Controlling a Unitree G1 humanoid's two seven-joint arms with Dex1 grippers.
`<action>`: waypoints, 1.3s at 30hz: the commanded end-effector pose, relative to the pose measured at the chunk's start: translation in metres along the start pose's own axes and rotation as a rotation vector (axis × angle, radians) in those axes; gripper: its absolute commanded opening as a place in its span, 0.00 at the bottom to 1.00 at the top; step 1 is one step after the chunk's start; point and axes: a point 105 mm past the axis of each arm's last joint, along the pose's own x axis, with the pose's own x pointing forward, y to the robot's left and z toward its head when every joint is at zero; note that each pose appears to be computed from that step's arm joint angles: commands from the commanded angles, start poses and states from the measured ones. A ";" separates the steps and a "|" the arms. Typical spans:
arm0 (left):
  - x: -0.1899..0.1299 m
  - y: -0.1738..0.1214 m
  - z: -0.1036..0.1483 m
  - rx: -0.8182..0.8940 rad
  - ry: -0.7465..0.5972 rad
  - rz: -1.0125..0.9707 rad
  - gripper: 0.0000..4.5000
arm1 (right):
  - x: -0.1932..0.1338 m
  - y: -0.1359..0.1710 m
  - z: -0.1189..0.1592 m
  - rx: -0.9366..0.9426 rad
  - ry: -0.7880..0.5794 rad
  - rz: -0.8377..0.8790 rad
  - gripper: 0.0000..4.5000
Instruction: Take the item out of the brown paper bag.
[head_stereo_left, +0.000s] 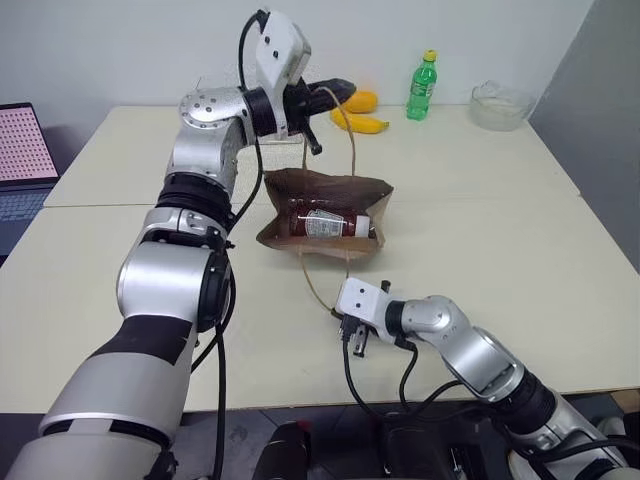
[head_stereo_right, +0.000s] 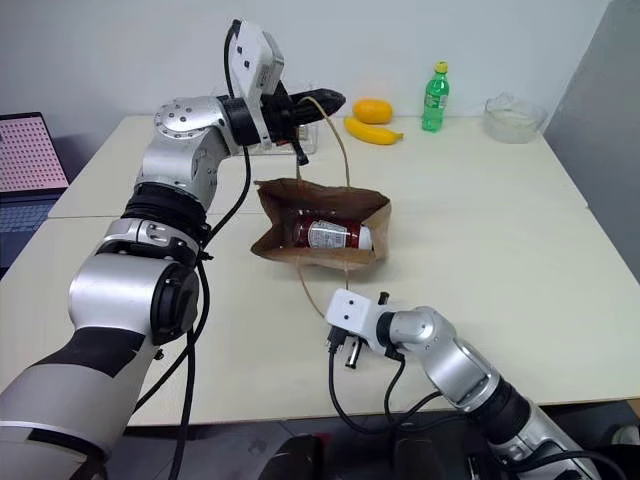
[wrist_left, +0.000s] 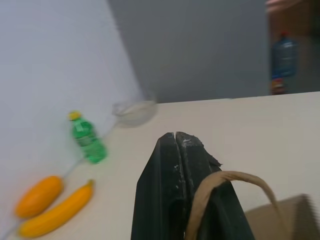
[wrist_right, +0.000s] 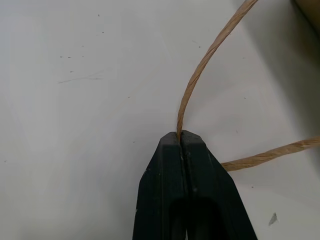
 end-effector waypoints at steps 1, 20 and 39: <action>-0.018 -0.016 0.009 -0.079 -0.006 -0.164 0.00 | -0.006 0.002 0.007 0.051 -0.047 -0.003 0.01; -0.035 -0.051 0.001 -0.233 0.065 -0.293 0.00 | -0.091 -0.009 0.073 0.047 -0.254 0.057 1.00; -0.039 -0.067 0.018 -0.304 0.047 -0.383 0.00 | -0.016 -0.079 0.106 0.007 -0.147 -0.211 1.00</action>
